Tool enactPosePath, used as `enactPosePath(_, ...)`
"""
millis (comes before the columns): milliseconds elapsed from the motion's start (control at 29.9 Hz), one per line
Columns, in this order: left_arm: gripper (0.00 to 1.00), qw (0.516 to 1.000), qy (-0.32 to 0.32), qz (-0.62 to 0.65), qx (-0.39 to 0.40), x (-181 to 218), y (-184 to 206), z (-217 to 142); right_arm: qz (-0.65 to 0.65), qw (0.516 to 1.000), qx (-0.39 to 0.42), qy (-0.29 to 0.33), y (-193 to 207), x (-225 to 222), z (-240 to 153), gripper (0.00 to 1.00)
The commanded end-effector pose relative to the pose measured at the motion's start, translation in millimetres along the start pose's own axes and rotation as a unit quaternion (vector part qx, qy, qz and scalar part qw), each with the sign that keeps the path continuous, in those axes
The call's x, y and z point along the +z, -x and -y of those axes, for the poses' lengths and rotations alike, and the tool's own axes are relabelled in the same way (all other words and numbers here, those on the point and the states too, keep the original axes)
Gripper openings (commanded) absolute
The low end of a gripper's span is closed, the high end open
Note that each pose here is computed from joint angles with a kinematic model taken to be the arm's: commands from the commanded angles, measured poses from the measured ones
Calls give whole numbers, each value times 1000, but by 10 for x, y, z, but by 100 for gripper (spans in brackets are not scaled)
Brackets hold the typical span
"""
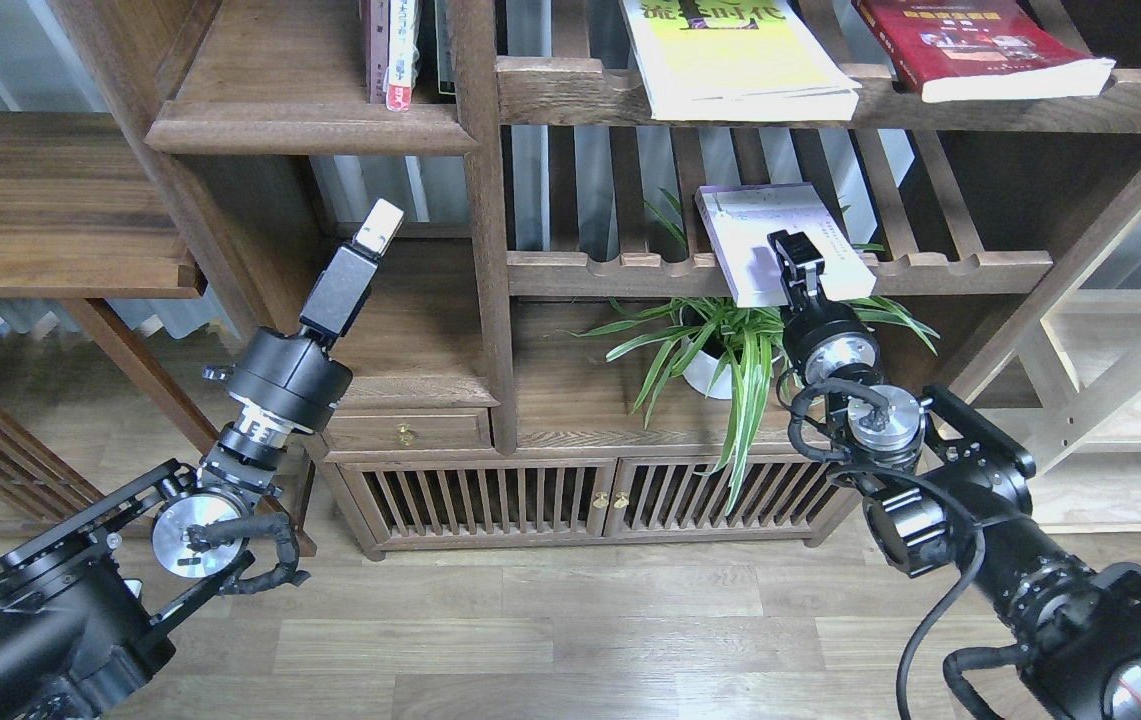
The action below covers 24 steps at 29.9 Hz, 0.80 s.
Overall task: Organize books on shelf
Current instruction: 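Grasp the edge of the white book with the right gripper, then pull the white book off the shelf toward the left gripper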
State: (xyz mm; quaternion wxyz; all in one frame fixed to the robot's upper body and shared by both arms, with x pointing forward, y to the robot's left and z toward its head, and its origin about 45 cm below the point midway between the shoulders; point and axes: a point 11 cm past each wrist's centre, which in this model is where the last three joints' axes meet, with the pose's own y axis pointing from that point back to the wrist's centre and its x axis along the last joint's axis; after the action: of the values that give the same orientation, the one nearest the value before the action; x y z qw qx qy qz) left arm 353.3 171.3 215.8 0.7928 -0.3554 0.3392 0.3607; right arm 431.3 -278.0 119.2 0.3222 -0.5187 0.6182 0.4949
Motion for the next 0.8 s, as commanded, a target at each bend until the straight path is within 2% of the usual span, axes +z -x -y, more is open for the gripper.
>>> enactPosePath(0,99,1000,0,0,-1,1,8,6,4,1000,-7,-1,17,-1,1,56)
enactPosePath(100,99,1000,0,-1,-2,0,13,7,6,1000,-20,-1,19,4,-13,45)
enactPosePath(201,99,1000,1,0,-2,4,14,9,14,999,-44,0,-10,40,-57,25)
enactPosePath(368,99,1000,1,0,-2,6,12,3,27,996,-85,0,-76,67,-142,4)
enactPosePath(602,99,1000,1,-2,-3,-5,22,9,35,994,-101,0,-60,72,-170,4)
enactPosePath(769,99,1000,0,-3,-4,-16,30,17,48,986,-159,6,-37,92,-278,4)
